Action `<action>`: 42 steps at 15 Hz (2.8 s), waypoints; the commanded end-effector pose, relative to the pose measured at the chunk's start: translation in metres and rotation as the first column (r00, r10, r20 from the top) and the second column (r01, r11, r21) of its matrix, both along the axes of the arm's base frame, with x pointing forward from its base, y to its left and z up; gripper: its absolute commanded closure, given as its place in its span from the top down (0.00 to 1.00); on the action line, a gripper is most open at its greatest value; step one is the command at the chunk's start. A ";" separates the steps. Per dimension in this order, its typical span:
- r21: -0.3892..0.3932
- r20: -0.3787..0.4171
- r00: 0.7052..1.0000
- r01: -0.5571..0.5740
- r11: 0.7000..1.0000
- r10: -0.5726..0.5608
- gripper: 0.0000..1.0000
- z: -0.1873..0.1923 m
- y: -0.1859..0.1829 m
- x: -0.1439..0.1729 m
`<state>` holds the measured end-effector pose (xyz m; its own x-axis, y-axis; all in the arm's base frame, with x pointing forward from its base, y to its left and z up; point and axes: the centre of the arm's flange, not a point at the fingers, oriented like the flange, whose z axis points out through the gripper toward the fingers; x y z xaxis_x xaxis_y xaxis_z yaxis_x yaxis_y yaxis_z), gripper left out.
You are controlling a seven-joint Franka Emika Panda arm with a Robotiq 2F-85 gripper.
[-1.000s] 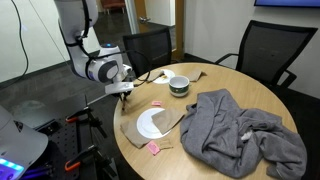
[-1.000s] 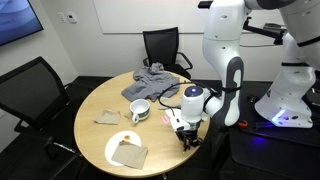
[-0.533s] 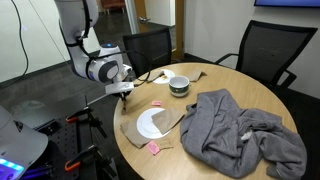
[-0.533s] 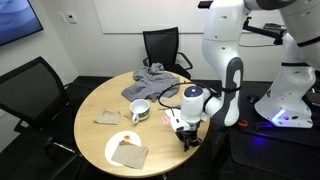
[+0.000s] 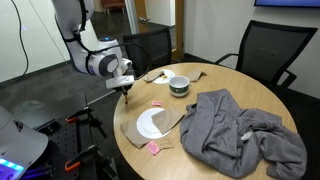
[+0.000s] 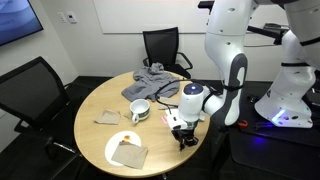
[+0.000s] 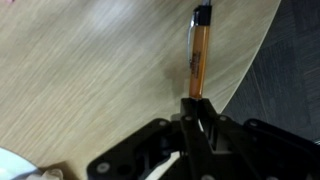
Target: Pick up the pen and put it in the cup
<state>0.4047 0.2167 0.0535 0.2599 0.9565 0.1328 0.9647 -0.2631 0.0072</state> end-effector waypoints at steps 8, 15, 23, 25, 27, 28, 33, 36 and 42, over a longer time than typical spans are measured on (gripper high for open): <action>-0.012 0.080 0.975 0.209 0.978 -0.207 0.03 0.089 0.023 0.043; -0.052 0.090 0.962 0.262 0.964 -0.257 0.03 0.150 0.025 0.068; -0.038 0.122 0.940 0.326 0.945 -0.319 0.03 0.216 0.015 0.117; -0.030 0.126 0.930 0.350 0.936 -0.344 0.03 0.227 0.008 0.132; -0.016 0.123 0.929 0.355 0.935 -0.350 0.03 0.236 -0.002 0.143; -0.015 0.141 0.923 0.362 0.932 -0.357 0.13 0.220 0.006 0.132; -0.009 0.142 0.923 0.363 0.932 -0.358 0.13 0.226 0.000 0.140; -0.047 0.192 0.903 0.399 0.916 -0.384 0.03 0.221 0.002 0.140; -0.157 0.409 0.783 0.566 0.809 -0.468 0.03 0.212 -0.007 0.142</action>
